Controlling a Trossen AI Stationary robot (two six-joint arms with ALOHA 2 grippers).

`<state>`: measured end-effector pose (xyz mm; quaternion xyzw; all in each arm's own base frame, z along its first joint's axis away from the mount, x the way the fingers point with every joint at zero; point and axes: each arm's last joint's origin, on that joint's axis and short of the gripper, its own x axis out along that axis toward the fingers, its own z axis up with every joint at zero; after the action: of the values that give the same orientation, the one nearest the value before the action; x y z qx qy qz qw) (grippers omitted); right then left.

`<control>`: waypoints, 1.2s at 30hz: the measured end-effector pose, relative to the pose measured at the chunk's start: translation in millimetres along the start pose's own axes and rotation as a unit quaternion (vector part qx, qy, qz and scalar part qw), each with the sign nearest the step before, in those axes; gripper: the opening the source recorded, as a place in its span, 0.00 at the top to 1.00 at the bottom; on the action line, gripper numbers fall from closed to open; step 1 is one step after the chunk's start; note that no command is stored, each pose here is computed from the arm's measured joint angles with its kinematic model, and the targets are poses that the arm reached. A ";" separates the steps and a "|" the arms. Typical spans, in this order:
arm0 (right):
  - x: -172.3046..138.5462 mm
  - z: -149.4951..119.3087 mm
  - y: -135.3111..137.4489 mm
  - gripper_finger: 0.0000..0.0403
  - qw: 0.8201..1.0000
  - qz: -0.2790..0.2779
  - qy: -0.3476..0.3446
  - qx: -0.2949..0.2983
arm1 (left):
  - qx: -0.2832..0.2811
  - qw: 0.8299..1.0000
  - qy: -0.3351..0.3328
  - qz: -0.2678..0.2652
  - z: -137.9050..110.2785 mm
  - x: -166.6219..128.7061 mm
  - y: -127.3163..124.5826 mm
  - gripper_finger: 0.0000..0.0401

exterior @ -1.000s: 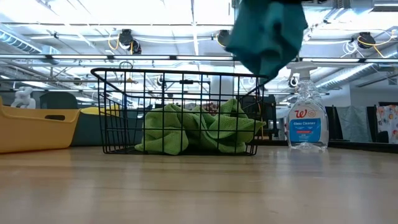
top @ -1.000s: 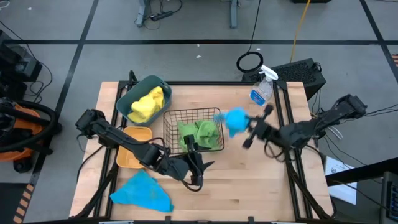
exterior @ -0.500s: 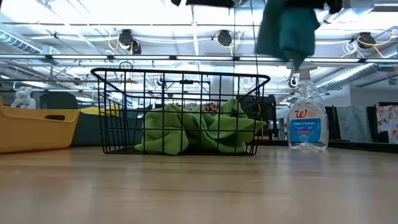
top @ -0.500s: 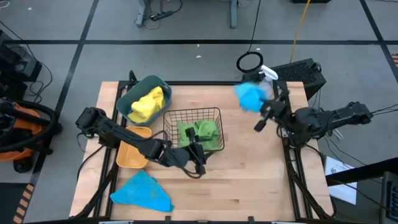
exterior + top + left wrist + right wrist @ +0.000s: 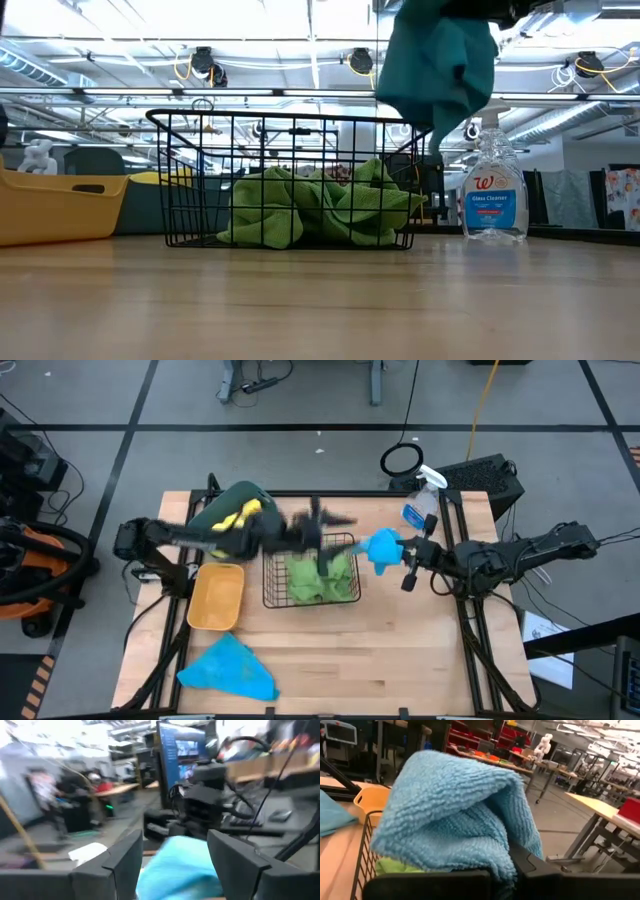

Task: Sort microfiber towel by color & place in baskets
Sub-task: Put the top blue microfiber towel into the yellow bin

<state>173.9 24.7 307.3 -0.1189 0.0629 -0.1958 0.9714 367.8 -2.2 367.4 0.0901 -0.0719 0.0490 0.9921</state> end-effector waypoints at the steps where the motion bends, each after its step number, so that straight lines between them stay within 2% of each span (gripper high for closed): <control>1: 0.2 0.4 -0.5 0.98 1.000 0.002 -0.002 -0.004 | -0.025 1.000 -0.004 -0.018 -5.1 5.4 15.6 0.44; 4: 1.9 0.5 -2.7 0.98 0.999 0.021 -0.009 -0.025 | -0.093 0.993 -0.005 -0.075 -20.5 17.2 51.7 0.42; 7: 6.0 0.8 -6.8 0.98 0.998 0.040 -0.019 -0.038 | -0.113 0.988 -0.005 -0.104 -35.8 27.4 67.5 0.37; 12: 21.7 -3.5 -13.2 0.98 0.996 0.068 -0.023 -0.052 | -0.100 0.988 0.007 -0.115 -50.0 40.2 61.5 0.28; 16: 35.3 -11.8 -16.6 0.98 0.996 0.065 0.002 -0.058 | -0.063 0.990 0.023 -0.121 -55.1 43.0 47.6 0.29; 19: 43.3 -16.0 -17.4 0.98 0.996 0.061 0.011 -0.059 | -0.037 0.990 0.046 -0.130 -59.1 43.4 35.4 0.37; 22: 48.4 -15.6 -17.5 0.98 0.996 0.063 0.000 -0.063 | -0.008 0.992 0.065 -0.105 -62.9 44.9 24.4 0.50; 26: 51.8 -14.9 -18.0 0.98 0.995 0.070 -0.015 -0.068 | 0.025 0.989 0.102 -0.104 -70.4 44.3 15.2 0.76; 28: 52.0 -13.6 -19.3 0.98 0.995 0.065 -0.022 -0.070 | 0.025 0.988 0.107 -0.108 -69.6 43.8 12.1 0.91; 29: 51.7 -12.3 -20.3 0.97 0.995 0.062 -0.027 -0.068 | 0.024 0.988 0.111 -0.108 -70.4 43.6 11.0 0.95; 32: 52.2 -12.3 -20.8 0.94 0.996 0.061 -0.027 -0.057 | 0.026 0.987 0.116 -0.106 -72.0 43.8 11.0 0.97; 36: 51.9 -15.0 -20.8 0.84 0.998 0.061 -0.010 -0.028 | 0.044 0.987 0.130 -0.087 -74.5 43.3 13.5 0.98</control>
<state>211.2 -17.5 294.3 -0.1440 0.0660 -0.1335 0.9783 418.9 28.6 303.8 0.1324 0.0683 -0.0229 0.9886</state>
